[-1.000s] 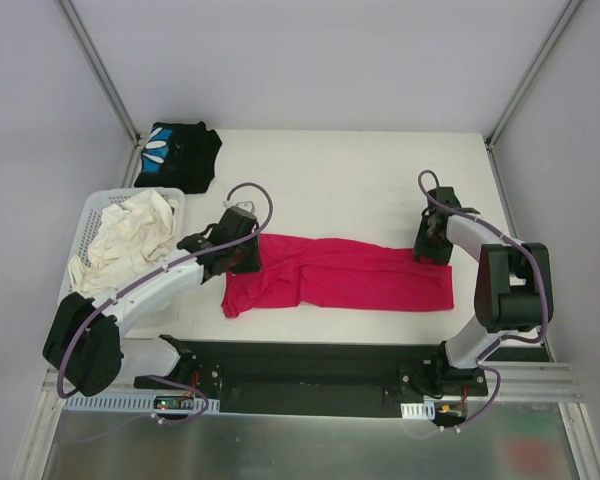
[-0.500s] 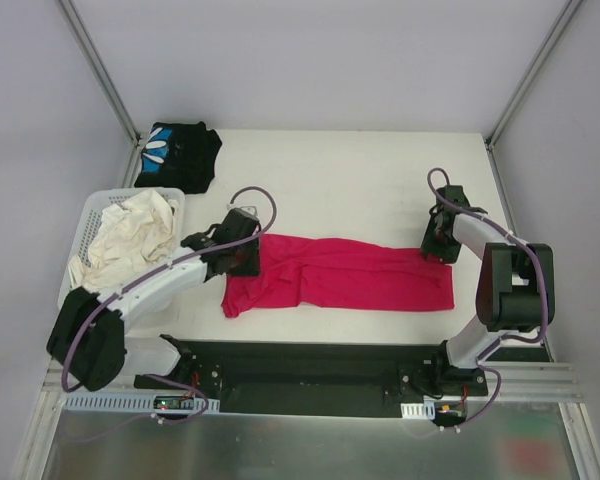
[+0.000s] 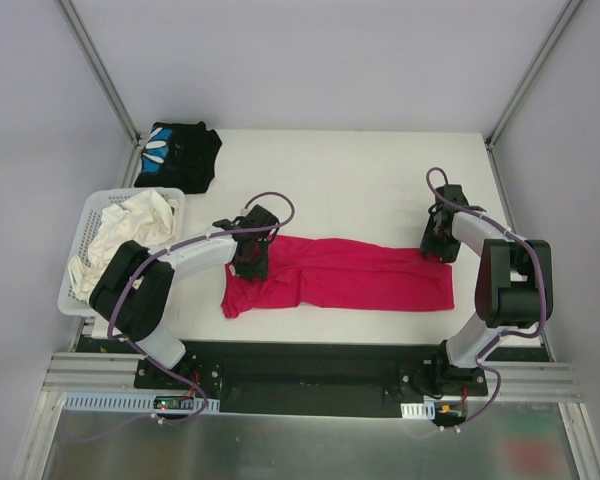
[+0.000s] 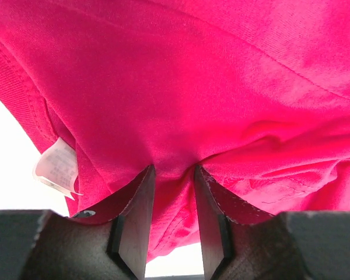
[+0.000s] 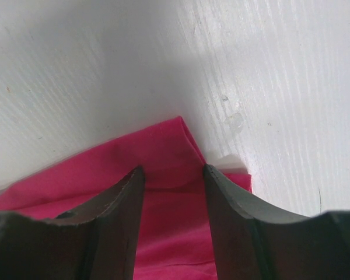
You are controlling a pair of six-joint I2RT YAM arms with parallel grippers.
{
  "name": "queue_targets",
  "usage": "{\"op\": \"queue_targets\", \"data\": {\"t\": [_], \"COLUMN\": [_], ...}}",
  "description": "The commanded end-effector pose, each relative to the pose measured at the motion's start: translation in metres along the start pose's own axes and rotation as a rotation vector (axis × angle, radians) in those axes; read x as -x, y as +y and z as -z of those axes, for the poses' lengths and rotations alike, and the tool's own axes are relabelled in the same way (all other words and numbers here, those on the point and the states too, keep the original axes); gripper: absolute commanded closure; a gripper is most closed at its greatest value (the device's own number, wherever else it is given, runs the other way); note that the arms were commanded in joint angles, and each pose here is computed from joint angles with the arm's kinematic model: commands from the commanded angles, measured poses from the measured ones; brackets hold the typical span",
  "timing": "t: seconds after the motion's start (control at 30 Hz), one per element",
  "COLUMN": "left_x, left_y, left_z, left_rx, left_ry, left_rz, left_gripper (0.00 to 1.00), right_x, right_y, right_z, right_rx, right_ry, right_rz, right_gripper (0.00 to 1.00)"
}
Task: Fold and stack the t-shirts
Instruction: Fold the other side of the tshirt into a rectangle, then rotate the tshirt 90 degrees
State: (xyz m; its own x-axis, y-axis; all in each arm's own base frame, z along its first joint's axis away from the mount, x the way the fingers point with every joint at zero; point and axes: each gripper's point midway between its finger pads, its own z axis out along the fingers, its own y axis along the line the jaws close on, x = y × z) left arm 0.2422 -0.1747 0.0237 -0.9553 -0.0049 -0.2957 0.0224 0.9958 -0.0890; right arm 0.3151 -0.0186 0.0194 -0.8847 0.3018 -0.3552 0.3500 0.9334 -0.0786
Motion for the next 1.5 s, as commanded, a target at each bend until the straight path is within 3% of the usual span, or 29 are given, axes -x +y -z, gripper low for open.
{"op": "queue_targets", "data": {"t": [0.0, 0.63, 0.83, 0.93, 1.0, 1.07, 1.1, 1.13, 1.17, 1.3, 1.4, 1.47], "left_x": [-0.011, 0.014, 0.009, 0.012, 0.017, 0.024, 0.025, 0.027, 0.029, 0.031, 0.032, 0.033], "left_y": [0.007, 0.003, 0.012, 0.018, 0.019, 0.022, 0.024, 0.024, 0.024, 0.021, 0.023, 0.023], "left_z": [-0.002, -0.006, -0.011, -0.01, -0.008, -0.006, -0.006, -0.005, -0.003, -0.002, -0.001, -0.002], "left_rx": [0.043, 0.045, 0.077, 0.101, 0.106, 0.124, 0.131, 0.131, 0.131, 0.1, 0.103, 0.106], "left_ry": [0.033, 0.051, 0.055, 0.027, 0.0, -0.035, -0.045, -0.056, -0.068, -0.099, -0.121, -0.125], "left_rz": [0.064, 0.047, 0.045, 0.04, 0.035, 0.036, 0.037, 0.04, 0.044, 0.054, 0.051, 0.048], "left_gripper": [0.68, 0.69, 0.69, 0.69, 0.69, 0.69, 0.69, 0.69, 0.69, 0.69, 0.69, 0.69], "right_x": [0.012, -0.014, 0.022, 0.055, 0.087, 0.084, 0.117, 0.12, 0.113, 0.116, 0.096, 0.076], "right_y": [-0.003, -0.011, -0.009, 0.014, 0.054, 0.062, 0.065, 0.061, 0.052, 0.061, 0.075, 0.071], "right_z": [0.013, 0.015, 0.022, 0.034, 0.055, 0.04, 0.054, 0.051, 0.044, 0.059, 0.072, 0.072], "right_rx": [0.003, -0.022, -0.038, 0.078, 0.289, 0.314, 0.302, 0.272, 0.221, 0.281, 0.35, 0.303], "right_ry": [-0.038, 0.032, -0.03, -0.098, -0.135, -0.01, -0.066, -0.041, 0.026, -0.013, -0.01, 0.009], "right_rz": [-0.006, -0.01, 0.027, 0.058, 0.178, 0.279, 0.3, 0.317, 0.333, 0.291, 0.248, 0.263], "right_gripper": [0.52, 0.52, 0.52, 0.52, 0.5, 0.48, 0.48, 0.48, 0.47, 0.45, 0.44, 0.44]}}
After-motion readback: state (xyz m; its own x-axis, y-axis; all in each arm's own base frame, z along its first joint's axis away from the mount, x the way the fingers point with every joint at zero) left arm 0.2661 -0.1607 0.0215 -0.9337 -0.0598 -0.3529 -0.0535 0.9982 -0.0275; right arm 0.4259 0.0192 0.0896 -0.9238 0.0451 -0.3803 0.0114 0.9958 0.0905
